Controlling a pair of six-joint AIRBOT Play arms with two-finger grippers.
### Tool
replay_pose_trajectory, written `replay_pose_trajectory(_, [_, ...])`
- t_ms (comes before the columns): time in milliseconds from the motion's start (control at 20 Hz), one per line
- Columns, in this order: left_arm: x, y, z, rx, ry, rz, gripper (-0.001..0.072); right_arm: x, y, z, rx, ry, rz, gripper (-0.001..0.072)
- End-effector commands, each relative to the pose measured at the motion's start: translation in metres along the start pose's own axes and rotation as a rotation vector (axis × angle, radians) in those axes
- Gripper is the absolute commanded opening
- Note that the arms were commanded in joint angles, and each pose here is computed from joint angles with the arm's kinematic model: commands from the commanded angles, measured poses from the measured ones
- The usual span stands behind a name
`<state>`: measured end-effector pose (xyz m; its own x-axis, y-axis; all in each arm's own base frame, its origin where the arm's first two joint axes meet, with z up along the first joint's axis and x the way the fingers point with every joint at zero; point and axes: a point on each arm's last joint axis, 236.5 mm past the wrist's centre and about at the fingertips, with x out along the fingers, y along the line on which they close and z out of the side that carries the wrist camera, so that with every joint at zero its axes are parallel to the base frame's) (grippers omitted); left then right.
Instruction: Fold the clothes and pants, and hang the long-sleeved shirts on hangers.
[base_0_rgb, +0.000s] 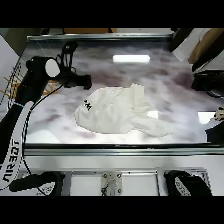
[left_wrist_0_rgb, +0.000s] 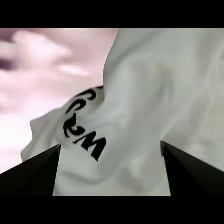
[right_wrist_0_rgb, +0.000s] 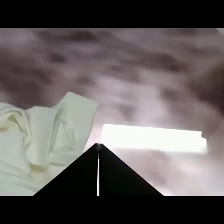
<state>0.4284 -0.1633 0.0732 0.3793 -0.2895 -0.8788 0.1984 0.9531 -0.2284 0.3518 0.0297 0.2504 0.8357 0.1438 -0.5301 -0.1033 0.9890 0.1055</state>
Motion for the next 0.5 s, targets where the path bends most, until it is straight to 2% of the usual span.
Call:
replay_pose_trajectory(0, [0.030,0.020,-0.076,-0.238,0.205,-0.087,0.0720,0.011,0.000,-0.023,0.018,0.091,0.011,0.0018])
replay_pose_trajectory(250, [0.067,0.022,-0.194,-0.271,0.403,-0.051,0.0720,0.023,0.009,-0.032,0.052,0.128,0.055,0.0018])
replay_pose_trajectory(450, [0.090,0.000,-0.223,-0.311,0.403,-0.083,0.0720,0.031,0.017,-0.035,0.079,0.149,0.090,0.0018])
